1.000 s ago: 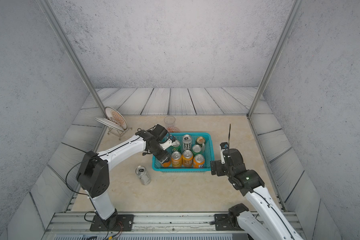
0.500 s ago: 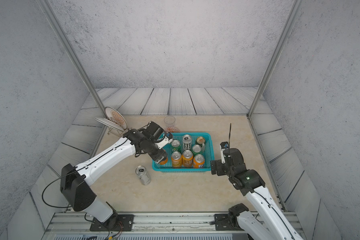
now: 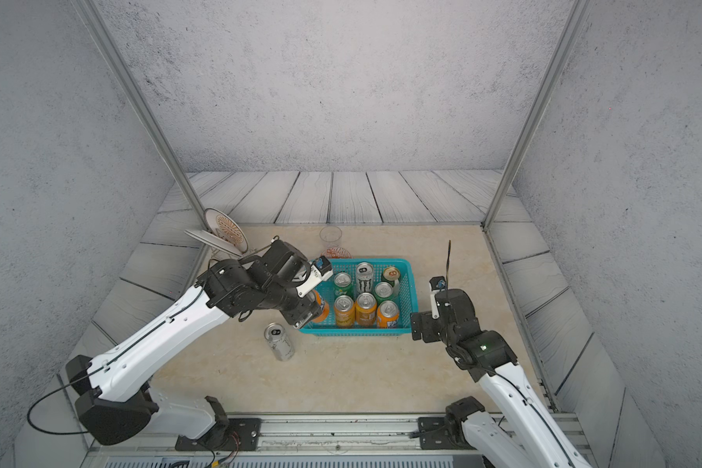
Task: Take out the drinks from the basket
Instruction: Pick up the drink from the basket, then place the drink at the center of the board.
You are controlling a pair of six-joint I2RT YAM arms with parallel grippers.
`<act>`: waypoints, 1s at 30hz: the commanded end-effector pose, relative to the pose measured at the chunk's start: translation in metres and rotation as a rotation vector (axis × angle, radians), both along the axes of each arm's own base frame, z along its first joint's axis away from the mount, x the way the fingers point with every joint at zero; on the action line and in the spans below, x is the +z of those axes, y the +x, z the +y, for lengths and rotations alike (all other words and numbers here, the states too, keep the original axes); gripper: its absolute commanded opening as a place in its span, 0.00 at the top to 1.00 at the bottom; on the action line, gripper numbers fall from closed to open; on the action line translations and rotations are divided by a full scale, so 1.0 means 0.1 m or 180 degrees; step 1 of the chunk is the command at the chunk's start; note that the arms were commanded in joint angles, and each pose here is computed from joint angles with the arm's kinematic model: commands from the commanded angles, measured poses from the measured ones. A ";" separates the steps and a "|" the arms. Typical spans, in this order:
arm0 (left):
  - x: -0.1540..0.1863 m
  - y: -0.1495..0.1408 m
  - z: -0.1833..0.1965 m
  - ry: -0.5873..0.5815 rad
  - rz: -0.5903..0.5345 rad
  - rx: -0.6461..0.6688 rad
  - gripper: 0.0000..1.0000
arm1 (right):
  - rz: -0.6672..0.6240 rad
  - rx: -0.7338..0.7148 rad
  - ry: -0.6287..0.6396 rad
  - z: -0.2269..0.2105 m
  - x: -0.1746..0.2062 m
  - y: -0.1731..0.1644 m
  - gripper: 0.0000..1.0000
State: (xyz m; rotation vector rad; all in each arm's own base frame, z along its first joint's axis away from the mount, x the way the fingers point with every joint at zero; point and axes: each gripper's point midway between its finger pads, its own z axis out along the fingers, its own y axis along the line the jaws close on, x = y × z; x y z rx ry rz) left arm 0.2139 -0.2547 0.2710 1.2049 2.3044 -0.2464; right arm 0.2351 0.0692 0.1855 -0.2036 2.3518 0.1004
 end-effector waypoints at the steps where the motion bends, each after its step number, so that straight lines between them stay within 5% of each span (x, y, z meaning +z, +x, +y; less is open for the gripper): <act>1: 0.23 -0.07 -0.02 -0.0098 -0.0186 0.0016 0.28 | -0.0103 -0.0010 -0.0014 -0.02 0.12 0.04 0.01; 11: 0.03 -0.29 -0.14 0.0055 -0.0134 -0.0028 0.28 | -0.0089 -0.0015 -0.0035 -0.03 0.10 0.01 0.01; 30: -0.67 -0.39 -0.01 -0.0082 0.0279 0.0681 0.29 | -0.0093 -0.0038 -0.0015 -0.03 0.08 0.02 0.01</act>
